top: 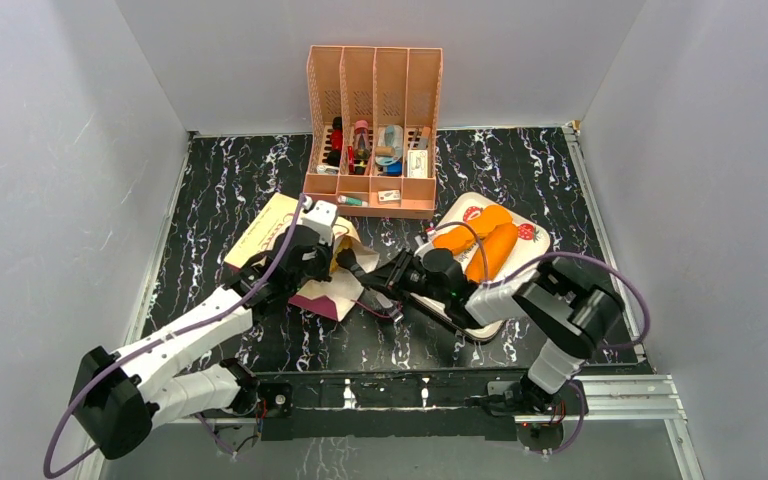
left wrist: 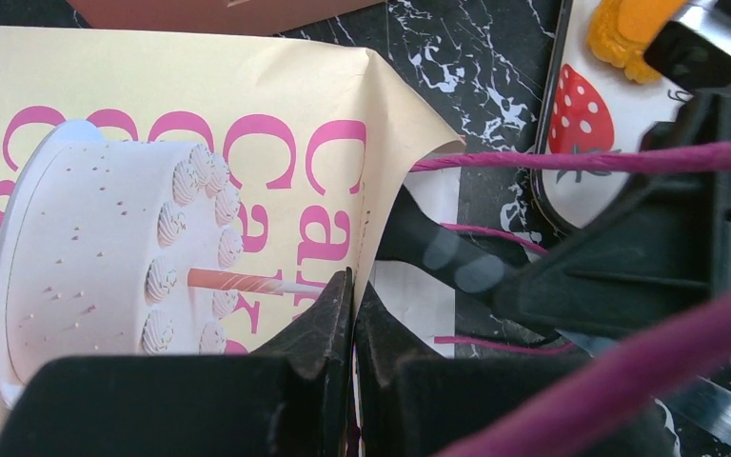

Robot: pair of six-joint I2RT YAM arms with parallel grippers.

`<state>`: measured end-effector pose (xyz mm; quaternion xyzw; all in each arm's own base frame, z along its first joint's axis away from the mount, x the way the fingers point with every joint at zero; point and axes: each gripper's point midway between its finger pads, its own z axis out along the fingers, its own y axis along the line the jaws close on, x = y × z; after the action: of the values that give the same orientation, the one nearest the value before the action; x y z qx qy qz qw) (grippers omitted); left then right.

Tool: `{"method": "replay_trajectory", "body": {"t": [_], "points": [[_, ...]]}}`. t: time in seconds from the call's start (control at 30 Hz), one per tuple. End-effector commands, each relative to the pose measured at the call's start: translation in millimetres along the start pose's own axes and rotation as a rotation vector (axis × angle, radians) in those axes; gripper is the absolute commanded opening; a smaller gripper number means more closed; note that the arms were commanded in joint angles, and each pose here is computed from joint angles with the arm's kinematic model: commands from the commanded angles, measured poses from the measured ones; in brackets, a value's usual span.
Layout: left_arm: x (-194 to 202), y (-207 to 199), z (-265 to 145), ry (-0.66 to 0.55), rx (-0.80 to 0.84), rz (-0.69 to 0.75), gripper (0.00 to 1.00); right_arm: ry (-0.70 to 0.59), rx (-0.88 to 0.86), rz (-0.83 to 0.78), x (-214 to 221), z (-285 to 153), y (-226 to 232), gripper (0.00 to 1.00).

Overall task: Take the fake bread out of the paper bag
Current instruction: Take out the fake bread from the paper bag.

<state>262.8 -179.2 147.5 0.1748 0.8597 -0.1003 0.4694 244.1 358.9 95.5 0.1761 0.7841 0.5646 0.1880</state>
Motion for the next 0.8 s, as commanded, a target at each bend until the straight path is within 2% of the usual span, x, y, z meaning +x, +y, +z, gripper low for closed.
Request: {"method": "replay_trajectory", "body": {"t": [0.0, 0.37, 0.77], "points": [[-25, 9, 2, -0.042, -0.071, -0.021, 0.00, -0.038, -0.066, -0.063, -5, -23, 23, 0.00], [-42, 33, 16, -0.047, -0.241, -0.057, 0.00, -0.076, 0.028, -0.124, 5, -87, -6, 0.00], [-34, 51, 26, -0.009, -0.310, -0.090, 0.00, -0.308, 0.067, -0.159, -25, -148, 9, 0.00]]}}
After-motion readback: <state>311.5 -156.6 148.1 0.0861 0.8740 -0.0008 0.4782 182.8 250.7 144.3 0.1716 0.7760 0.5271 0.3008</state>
